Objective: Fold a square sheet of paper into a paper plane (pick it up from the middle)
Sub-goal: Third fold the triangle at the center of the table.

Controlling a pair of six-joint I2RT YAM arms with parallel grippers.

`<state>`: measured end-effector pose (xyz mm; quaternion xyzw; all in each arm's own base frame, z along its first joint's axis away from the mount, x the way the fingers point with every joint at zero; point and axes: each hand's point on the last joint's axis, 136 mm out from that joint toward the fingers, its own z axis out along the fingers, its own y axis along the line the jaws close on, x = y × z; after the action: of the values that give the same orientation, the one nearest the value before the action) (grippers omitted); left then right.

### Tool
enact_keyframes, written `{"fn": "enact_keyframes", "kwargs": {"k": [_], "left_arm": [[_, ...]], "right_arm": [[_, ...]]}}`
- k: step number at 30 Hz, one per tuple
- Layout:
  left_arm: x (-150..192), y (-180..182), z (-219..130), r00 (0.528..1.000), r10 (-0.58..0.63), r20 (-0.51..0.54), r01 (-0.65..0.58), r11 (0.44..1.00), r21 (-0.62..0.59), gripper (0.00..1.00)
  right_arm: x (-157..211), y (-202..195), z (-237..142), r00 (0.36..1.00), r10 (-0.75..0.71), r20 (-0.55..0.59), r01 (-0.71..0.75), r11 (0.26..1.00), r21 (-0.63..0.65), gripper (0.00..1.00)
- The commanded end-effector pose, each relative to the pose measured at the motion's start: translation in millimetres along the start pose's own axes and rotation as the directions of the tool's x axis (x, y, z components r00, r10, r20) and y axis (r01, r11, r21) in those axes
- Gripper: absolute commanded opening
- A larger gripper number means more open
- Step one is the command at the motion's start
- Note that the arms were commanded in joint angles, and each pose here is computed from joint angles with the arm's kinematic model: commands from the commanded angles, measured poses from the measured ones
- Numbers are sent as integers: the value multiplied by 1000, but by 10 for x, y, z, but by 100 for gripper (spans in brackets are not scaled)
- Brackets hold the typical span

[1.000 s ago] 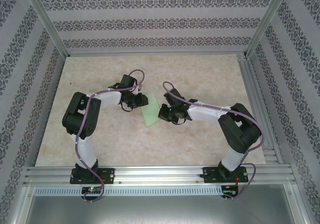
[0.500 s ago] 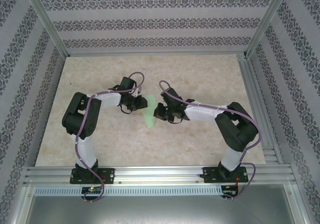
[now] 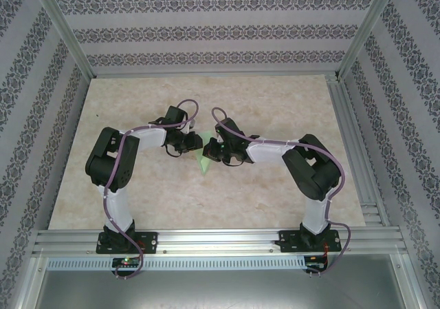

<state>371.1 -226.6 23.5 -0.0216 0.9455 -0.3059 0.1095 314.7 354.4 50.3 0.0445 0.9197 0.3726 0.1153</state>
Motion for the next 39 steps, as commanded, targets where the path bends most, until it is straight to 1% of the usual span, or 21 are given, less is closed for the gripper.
{"fn": "enact_keyframes", "kwargs": {"k": [1, 6, 13, 20, 30, 39], "left_arm": [[110, 145, 75, 999, -14, -41, 13, 999, -37, 26], [61, 38, 10, 1000, -13, -24, 13, 1000, -5, 29], [-119, -151, -211, 998, 9, 56, -10, 1000, 19, 32], [-147, -79, -231, 997, 3, 76, -2, 1000, -17, 34], [-76, 130, -31, 999, -23, 24, 24, 997, -71, 25], [-50, 139, -26, 1000, -22, 12, 23, 997, -70, 23]], "right_arm": [[-46, 169, 44, 1000, -13, 6, 14, 999, -51, 6], [-39, 135, 96, 1000, -13, -3, 13, 999, -43, 7], [-30, 38, 164, 1000, -6, -11, 6, 1000, -9, 7], [-25, -24, 208, 1000, 0, -19, 0, 1000, 8, 7], [-52, 5, 228, 1000, 0, -12, 0, 1000, -18, 7], [-31, -26, 272, 1000, 5, -26, -6, 1000, -13, 9]]}}
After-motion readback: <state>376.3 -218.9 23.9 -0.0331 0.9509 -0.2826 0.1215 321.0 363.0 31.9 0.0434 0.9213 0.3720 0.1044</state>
